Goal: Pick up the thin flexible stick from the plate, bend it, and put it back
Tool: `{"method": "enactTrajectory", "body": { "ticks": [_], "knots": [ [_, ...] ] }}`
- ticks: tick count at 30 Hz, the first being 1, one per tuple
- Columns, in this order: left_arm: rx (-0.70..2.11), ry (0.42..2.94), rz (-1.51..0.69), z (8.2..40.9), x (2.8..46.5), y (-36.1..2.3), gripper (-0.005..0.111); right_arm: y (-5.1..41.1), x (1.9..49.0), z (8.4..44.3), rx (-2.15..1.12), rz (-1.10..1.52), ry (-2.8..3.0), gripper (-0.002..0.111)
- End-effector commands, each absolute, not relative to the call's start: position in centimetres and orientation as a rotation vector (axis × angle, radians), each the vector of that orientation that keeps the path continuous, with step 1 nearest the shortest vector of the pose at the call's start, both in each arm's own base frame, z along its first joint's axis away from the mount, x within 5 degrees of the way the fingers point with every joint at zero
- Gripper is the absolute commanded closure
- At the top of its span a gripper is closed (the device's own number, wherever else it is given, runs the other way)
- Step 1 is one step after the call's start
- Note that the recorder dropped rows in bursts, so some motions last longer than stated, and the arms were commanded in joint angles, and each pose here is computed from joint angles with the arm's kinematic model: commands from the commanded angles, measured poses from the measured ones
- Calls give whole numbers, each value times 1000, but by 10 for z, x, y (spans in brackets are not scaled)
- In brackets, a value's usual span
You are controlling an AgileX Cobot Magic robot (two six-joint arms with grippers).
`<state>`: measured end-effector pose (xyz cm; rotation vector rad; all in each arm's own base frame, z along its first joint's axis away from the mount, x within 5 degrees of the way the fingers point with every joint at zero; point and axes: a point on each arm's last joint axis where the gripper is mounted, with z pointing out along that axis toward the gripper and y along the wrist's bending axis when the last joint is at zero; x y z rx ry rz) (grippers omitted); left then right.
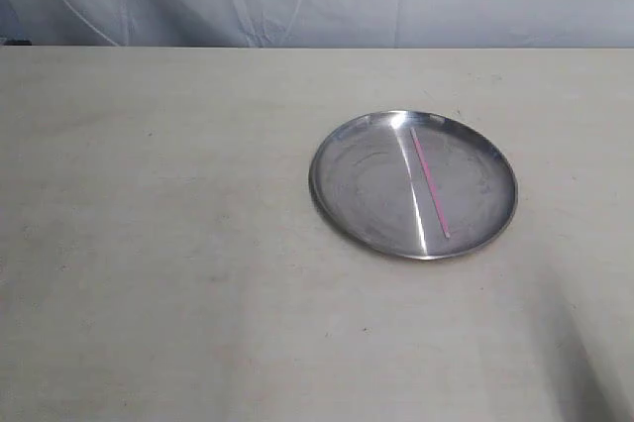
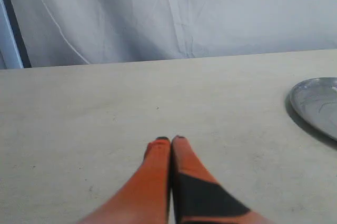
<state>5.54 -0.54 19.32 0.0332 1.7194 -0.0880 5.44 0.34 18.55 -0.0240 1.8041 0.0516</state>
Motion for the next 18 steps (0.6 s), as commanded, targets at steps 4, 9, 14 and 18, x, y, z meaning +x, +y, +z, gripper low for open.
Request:
{"method": "enactTrajectory", "body": {
  "ticks": [4, 9, 14, 18],
  "knots": [
    [30, 1618, -74, 201, 56, -4, 107, 3, 54, 185, -16, 49, 1792, 109],
    [-483, 1252, -529, 228, 54, 7, 107, 3, 54, 185, -16, 49, 1792, 109],
    [-627, 1208, -713, 238, 52, 7, 107, 3, 54, 185, -16, 49, 1792, 109],
    [-404, 1359, -618, 292, 53, -6, 107, 3, 54, 185, -16, 49, 1792, 109]
  ]
}}
